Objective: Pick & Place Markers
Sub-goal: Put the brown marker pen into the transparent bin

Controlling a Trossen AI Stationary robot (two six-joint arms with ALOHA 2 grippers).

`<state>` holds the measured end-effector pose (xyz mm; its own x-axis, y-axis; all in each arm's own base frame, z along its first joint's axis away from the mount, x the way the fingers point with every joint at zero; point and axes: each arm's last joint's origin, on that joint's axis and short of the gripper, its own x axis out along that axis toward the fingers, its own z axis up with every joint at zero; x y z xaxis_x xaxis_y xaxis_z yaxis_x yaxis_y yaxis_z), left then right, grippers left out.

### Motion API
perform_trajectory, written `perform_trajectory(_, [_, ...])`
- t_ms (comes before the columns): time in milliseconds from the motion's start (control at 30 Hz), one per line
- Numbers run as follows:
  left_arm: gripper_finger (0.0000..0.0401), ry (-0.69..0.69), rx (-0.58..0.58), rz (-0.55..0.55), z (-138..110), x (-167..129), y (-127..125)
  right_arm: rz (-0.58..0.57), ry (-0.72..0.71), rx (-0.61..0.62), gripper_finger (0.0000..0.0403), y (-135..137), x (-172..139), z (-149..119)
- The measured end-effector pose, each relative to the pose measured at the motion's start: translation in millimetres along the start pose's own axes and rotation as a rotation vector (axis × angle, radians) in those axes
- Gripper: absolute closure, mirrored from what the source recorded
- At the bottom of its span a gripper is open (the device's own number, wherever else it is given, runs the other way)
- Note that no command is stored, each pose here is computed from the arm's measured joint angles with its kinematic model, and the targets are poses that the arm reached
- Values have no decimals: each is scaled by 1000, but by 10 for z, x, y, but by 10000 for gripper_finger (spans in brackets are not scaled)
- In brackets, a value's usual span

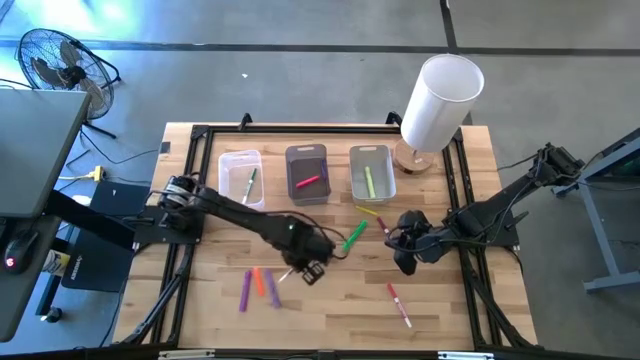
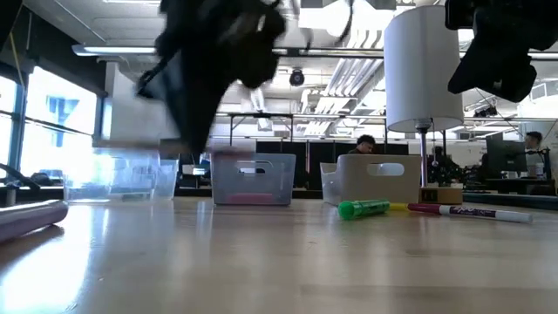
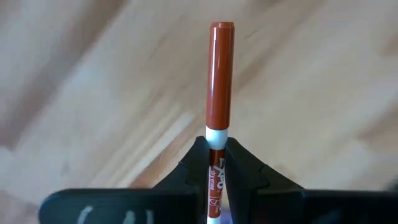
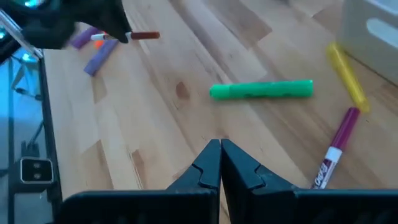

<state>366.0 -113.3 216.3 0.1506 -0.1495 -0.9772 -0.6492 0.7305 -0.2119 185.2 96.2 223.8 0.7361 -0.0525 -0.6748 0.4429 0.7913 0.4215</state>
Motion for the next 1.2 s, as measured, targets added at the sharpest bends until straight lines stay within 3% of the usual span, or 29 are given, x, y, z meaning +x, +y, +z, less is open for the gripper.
perform_trajectory(133, [381, -101, 104, -74, 126, -405, -94, 5, -31, 20, 403, 14, -1, 17])
perform_trajectory(200, [381, -165, 125, -51, 196, -575, 2, 10, -45, 36, 403, 23, -1, 26])
perform_trajectory(300, [381, -272, 133, -40, 300, -862, 209, 13, -72, 50, 403, 34, -2, 40])
perform_trajectory(500, [381, -350, 90, 113, 239, -1188, 943, 5, -155, 145, 403, 37, 8, 105])
perform_trajectory(667, [381, -470, -71, 111, 139, -1239, 1748, -4, -188, 227, 403, 3, 39, 186])
perform_trajectory(867, [381, -604, -446, 62, 33, -1130, 2623, -32, -256, 296, 403, -44, 66, 278])
perform_trajectory(933, [381, -545, -542, 66, -13, -1065, 2858, -35, -270, 312, 403, -60, 77, 314])
perform_trajectory(1067, [381, -442, -652, 34, -15, -954, 3143, -52, -291, 339, 403, -105, 99, 379])
perform_trajectory(1200, [367, -352, -678, 21, 21, -819, 3237, -66, -303, 360, 403, -146, 118, 432])
